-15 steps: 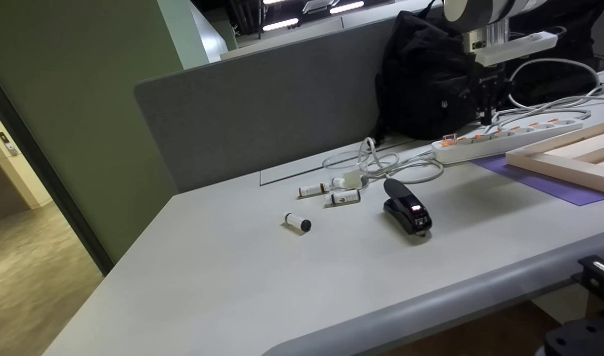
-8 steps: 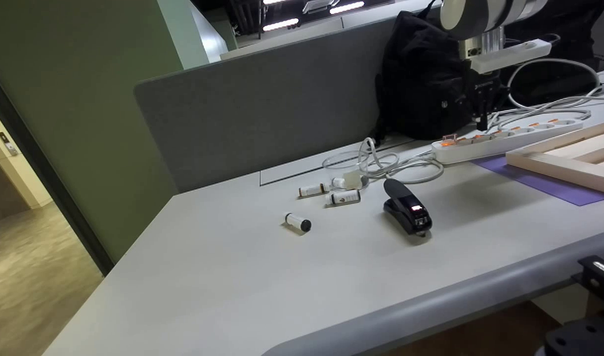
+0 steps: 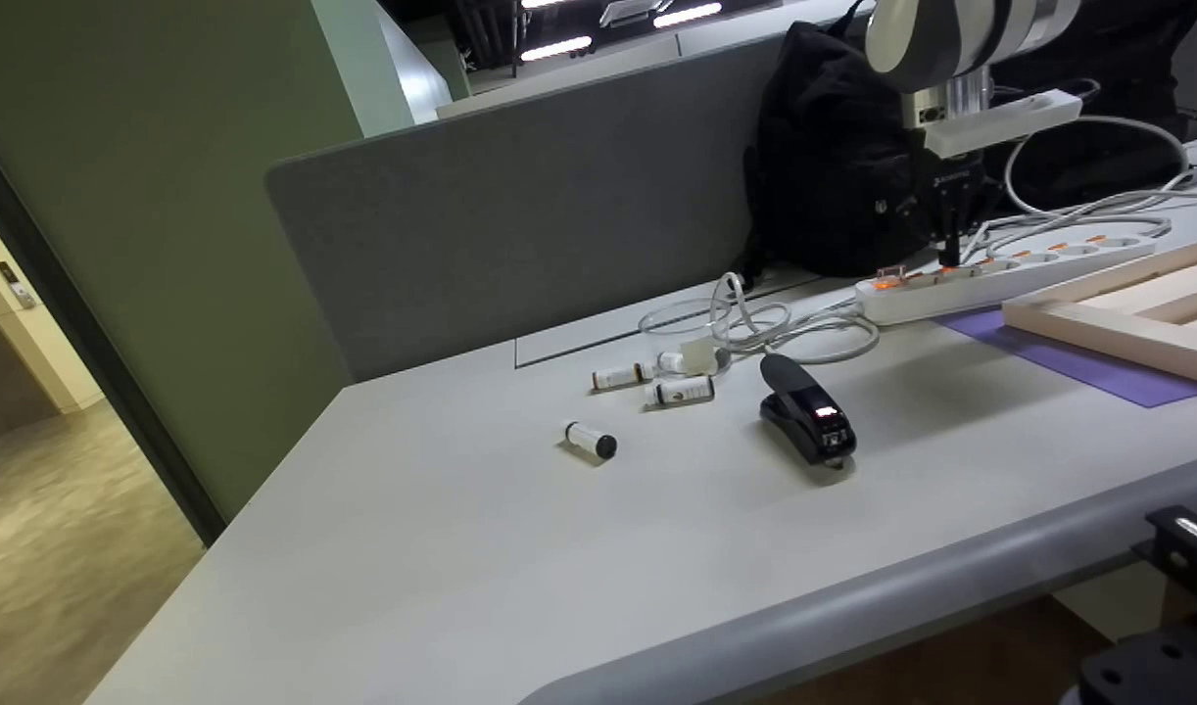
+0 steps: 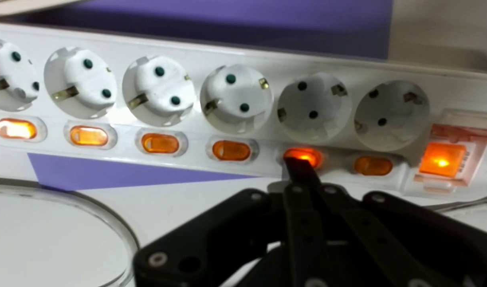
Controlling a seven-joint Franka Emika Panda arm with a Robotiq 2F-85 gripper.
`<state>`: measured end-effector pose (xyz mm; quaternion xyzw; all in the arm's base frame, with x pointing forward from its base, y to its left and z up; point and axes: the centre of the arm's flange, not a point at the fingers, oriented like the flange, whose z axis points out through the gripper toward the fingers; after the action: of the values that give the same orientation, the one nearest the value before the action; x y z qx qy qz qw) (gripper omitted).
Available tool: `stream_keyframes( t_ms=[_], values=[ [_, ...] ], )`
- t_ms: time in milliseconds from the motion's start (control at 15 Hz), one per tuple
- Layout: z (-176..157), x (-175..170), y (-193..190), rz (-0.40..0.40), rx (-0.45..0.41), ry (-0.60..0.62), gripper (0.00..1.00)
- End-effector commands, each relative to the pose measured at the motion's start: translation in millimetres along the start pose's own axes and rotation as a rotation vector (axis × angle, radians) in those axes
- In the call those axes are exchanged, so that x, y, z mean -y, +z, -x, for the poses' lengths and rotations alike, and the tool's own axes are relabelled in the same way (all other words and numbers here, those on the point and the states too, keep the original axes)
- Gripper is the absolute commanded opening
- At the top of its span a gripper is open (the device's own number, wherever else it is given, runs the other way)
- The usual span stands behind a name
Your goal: Switch off the third switch from the left as well as the main switch
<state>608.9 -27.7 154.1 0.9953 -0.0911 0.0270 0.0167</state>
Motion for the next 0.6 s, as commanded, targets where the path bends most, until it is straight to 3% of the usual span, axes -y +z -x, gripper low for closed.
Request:
stream_keyframes(
  t_ms=[0,533],
  values=[
    [-4.7,13.2,5.6,0.015,-0.008,0.02,0.0],
    [-1.2,25.9,10.8,0.035,-0.004,0.003,0.0]
  ],
)
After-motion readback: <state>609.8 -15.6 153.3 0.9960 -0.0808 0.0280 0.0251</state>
